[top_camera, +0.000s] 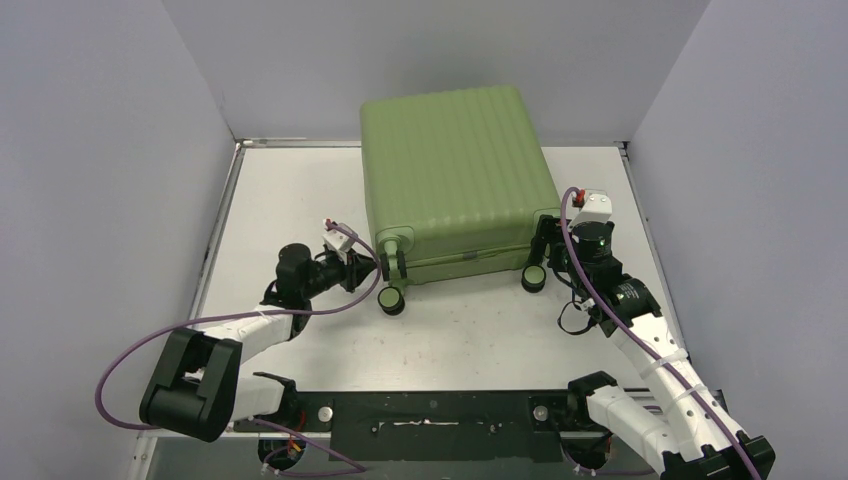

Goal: Pack the luggage
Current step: Zip the luggage at the center of the board.

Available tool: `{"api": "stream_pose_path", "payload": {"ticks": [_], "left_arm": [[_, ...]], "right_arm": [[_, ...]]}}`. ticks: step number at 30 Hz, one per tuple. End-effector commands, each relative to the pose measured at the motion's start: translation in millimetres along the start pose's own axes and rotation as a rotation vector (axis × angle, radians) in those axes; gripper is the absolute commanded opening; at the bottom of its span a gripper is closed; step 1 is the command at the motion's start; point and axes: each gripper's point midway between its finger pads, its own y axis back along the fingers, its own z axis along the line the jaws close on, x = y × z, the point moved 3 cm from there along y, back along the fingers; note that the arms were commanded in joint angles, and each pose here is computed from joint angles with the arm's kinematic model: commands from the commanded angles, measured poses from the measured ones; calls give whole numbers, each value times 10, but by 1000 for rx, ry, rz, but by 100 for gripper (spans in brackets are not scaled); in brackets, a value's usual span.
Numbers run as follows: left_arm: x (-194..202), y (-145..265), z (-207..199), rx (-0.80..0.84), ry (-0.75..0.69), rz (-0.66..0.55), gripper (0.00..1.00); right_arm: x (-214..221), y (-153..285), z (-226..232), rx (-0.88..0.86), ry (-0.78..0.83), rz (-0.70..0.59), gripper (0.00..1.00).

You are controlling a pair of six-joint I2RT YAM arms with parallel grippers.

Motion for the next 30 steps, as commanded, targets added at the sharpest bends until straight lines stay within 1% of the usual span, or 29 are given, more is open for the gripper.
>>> {"api": "stream_pose_path", "payload": {"ticks": [1,4,10,15,16,17,18,19,20,21,24,27,30], "left_arm": [[-217,-50,25,4,-59,-69,10],[-202,-43,20,0,-56,-59,0],[-171,-4,-76,6,-69,-43,0],[-89,46,-100,-5,-115,30,0],[-76,59,-101,-5,-117,48,5],[-57,79,-107,-3,-120,63,15],[-51,98,-115,-2,-124,72,27],[-22,121,-115,-8,-120,87,37],[-24,143,-113,-17,-123,88,44],[-26,160,-109,-25,-129,85,48],[-27,175,-77,-50,-135,76,54],[-35,140,-56,-41,-140,73,55],[-71,99,-65,-11,-135,53,54]], "right_arm": [[-116,41,85,-42,-21,-56,83],[-127,43,78,-37,-28,-56,84],[-179,72,35,-2,-60,-75,87],[-256,130,29,1,-71,-95,88],[-263,139,28,1,-69,-95,88],[-267,147,27,1,-67,-96,88],[-264,152,25,1,-65,-94,88],[-262,157,21,1,-64,-95,88],[-259,161,20,0,-65,-95,88],[-252,164,25,-4,-64,-94,88],[-237,170,31,-12,-65,-94,88],[-231,176,35,-17,-63,-92,88],[-250,192,40,-21,-60,-99,88]]}}
